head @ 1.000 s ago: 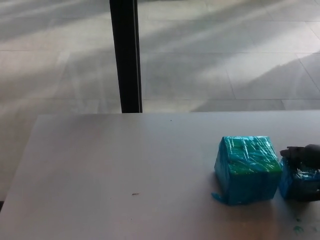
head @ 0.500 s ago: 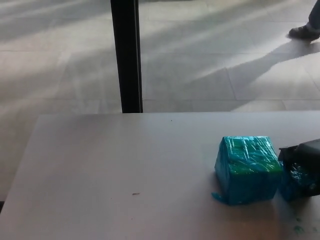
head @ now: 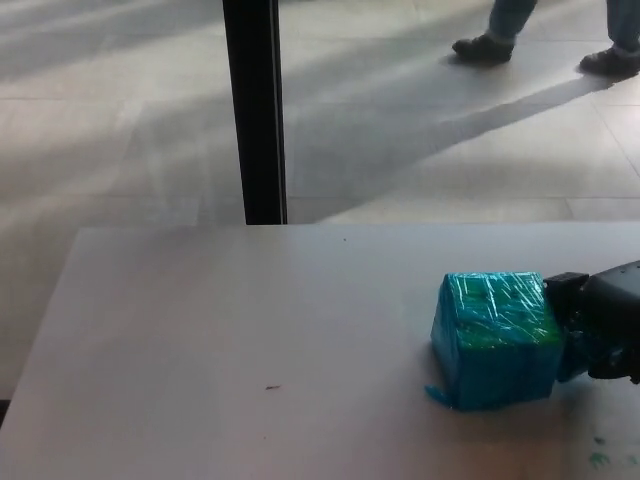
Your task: The robot uses its right hand to pick up the small cube kept on the middle on the desk and place it on the bigger cube kept next to it
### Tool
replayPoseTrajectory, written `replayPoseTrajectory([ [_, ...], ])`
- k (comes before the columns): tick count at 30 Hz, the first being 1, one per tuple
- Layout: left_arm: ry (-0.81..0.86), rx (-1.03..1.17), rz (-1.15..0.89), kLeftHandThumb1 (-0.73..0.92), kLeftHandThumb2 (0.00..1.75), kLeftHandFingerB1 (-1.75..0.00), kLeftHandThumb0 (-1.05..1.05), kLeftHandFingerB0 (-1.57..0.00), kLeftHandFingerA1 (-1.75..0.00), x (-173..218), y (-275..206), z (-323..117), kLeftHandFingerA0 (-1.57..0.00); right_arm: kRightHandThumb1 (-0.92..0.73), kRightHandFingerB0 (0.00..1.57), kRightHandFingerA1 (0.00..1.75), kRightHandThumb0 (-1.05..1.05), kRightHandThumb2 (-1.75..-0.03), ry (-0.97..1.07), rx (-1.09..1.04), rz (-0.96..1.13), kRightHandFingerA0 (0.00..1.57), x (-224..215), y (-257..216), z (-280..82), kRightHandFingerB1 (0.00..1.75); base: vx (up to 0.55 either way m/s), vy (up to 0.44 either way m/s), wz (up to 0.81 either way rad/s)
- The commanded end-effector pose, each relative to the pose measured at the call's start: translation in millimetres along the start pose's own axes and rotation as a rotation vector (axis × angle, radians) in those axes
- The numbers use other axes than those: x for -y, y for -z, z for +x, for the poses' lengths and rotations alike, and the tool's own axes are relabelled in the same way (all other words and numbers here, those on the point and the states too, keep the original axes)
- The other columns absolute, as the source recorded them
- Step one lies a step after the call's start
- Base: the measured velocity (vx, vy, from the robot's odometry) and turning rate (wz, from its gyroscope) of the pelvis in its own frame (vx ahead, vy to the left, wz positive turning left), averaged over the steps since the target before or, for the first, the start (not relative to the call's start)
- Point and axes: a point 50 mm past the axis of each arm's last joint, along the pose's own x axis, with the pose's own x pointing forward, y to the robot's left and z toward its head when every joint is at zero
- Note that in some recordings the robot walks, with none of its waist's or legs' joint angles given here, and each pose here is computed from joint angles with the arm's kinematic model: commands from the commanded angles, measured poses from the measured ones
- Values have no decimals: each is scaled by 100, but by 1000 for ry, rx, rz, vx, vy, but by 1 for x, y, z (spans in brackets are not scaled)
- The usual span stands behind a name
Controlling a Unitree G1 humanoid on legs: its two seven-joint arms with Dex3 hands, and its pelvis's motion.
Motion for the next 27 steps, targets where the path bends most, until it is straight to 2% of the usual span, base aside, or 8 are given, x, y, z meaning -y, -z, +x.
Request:
replayPoseTrajectory([
  [1,-27,1,-16,83,66,-31,-93,-21,-38,-9,0,-4,-28,-67,70,174,-15,-71,247,33,19,79,37,27,-22,135,0,0,0],
  [5,-20,4,-20,83,65,-30,-93,-19,-37,-8,0,-4,-27,-64,85,158,-26,-67,273,1,12,87,57,38,-26,68,0,0,0],
  [8,-30,7,-8,83,66,-31,-93,-20,-37,-9,0,-4,-27,-61,68,175,-17,-80,304,-3,-24,80,76,43,-31,151,0,0,0],
  [10,-31,10,-20,66,104,-41,-93,-12,-47,-9,0,-4,-21,-60,68,175,-19,-84,327,-2,-49,81,89,46,-32,153,0,0,0],
  [15,-27,4,-19,82,66,-31,-94,-20,-38,-9,0,-4,-28,-63,60,174,-16,-78,350,19,-42,93,108,44,-33,148,0,0,0],
  [24,-33,7,-20,83,66,-31,-93,-21,-37,-10,-1,-4,-28,-57,68,175,-17,-91,381,174,2,80,135,10,-24,153,0,0,0],
  [25,-35,9,-5,65,103,-43,-91,-15,-47,-10,-1,-5,-22,-57,66,175,-16,-90,363,186,-2,78,136,5,-23,156,0,0,0],
  [27,-34,8,3,84,66,-31,-93,-21,-38,-10,-1,-5,-28,-63,60,175,-10,-79,330,201,-11,90,136,0,-22,151,0,0,0],
])
